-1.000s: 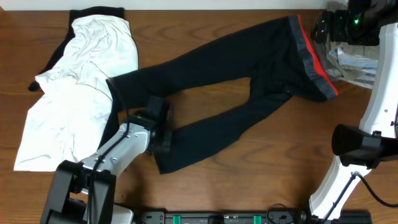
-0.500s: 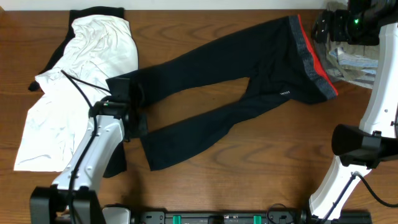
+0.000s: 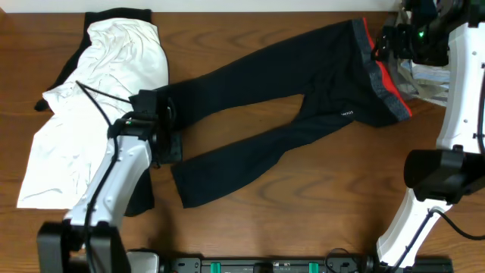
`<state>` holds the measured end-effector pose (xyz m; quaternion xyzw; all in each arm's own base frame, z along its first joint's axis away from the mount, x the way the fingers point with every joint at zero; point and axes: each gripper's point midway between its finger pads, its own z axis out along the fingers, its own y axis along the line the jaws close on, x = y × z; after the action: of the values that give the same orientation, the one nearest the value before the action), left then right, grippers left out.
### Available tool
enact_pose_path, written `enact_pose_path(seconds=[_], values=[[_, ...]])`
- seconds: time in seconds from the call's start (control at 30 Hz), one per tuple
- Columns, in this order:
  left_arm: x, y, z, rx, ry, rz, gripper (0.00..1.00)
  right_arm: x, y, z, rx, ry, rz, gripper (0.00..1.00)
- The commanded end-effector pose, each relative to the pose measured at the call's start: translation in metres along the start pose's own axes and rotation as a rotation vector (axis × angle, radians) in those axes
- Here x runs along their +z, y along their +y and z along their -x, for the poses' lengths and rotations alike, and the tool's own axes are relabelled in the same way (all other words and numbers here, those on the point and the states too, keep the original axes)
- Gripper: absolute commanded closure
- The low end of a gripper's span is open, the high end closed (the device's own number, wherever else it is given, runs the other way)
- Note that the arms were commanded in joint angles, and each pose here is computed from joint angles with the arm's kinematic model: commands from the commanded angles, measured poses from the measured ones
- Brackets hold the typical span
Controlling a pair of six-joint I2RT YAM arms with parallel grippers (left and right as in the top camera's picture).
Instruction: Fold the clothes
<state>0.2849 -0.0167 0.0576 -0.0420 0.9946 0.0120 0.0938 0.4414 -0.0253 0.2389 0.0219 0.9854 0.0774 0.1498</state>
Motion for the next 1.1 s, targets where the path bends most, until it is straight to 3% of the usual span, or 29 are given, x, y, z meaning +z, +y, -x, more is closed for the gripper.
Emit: enact_pose_path(seconds=[0.0, 0.43, 0.53, 0.6, 0.7, 1.07], values=[[0.013, -0.001, -0.003, 0.017, 0.049, -0.004, 0.49, 0.007, 0.005, -0.002, 0.004, 0.017, 0.011, 0.01], [0.058, -0.021, -0.026, 0.041, 0.227, -0.104, 0.51, 0.007, 0.005, 0.000, -0.001, 0.009, 0.011, 0.01], [0.064, -0.021, -0.032, 0.040, 0.258, -0.100, 0.57, 0.007, 0.005, 0.000, -0.001, 0.009, 0.011, 0.01], [0.067, -0.021, -0.037, 0.039, 0.276, -0.101, 0.68, 0.007, 0.005, 0.000, -0.001, 0.009, 0.011, 0.01], [0.070, -0.020, -0.044, 0.038, 0.297, -0.098, 0.93, 0.007, 0.005, 0.001, -0.001, 0.007, 0.011, 0.01], [0.031, -0.001, -0.037, 0.040, 0.302, -0.008, 0.94, 0.007, 0.005, 0.001, -0.002, 0.004, 0.011, 0.01]])
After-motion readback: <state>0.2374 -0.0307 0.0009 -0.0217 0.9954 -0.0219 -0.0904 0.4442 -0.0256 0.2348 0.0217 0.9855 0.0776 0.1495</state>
